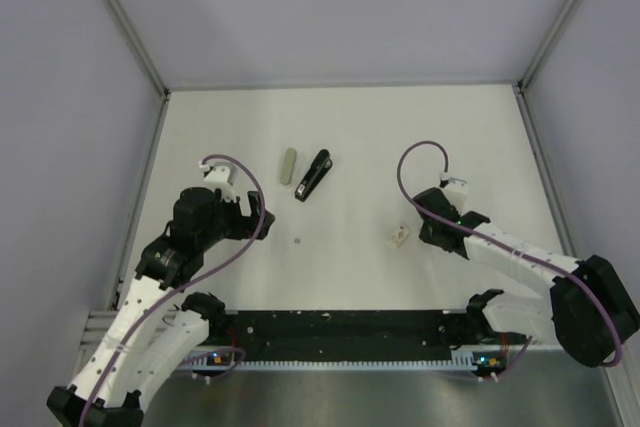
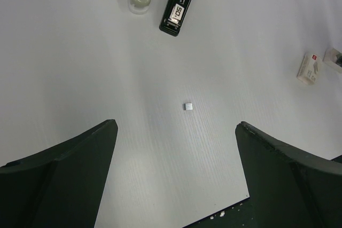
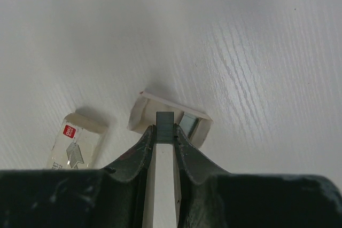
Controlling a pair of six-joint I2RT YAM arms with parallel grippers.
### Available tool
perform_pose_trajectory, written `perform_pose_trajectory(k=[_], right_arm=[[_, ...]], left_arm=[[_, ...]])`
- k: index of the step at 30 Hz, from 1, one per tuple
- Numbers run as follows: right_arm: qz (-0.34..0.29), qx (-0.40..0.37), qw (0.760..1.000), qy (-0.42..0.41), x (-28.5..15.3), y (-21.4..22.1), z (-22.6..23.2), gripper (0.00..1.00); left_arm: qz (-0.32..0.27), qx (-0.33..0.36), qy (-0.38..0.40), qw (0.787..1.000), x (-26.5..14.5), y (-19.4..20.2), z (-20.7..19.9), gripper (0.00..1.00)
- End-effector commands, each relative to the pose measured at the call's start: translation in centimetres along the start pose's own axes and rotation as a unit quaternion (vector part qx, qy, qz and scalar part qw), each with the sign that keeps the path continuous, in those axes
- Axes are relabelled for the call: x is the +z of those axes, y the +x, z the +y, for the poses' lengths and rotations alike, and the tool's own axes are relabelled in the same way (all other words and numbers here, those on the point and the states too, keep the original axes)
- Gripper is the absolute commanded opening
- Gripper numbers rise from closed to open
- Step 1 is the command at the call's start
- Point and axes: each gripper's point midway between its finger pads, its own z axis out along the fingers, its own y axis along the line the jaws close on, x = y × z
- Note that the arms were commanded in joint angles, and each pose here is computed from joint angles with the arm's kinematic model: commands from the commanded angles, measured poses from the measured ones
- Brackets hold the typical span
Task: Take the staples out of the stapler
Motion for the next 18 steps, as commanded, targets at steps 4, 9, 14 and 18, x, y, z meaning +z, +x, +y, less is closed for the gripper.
perform_pose_trajectory(k=[4, 9, 14, 18], right_arm=[[-0.014, 0.018, 1.0, 0.001, 0.4, -0.7, 0.1, 0.15], [-0.02, 0.019, 1.0, 0.004, 0.4, -1.0, 0.1, 0.16], [-0.025, 0.011, 1.0, 0.002, 0.4, -1.4, 0.4, 0.16], [-0.031, 0.007, 0.999, 0.005, 0.4, -1.8, 0.3, 0.18]], left_arm=[[-0.014, 0.005, 0.008, 1.0, 0.3, -0.6, -0.3, 0.99], [-0.015, 0.005, 0.008, 1.0, 0.3, -0.6, -0.3, 0.99], [-0.014, 0.005, 0.008, 1.0, 0.3, -0.6, -0.3, 0.99], [-0.013, 0.005, 0.007, 1.0, 0.3, -0.6, -0.2, 0.99]])
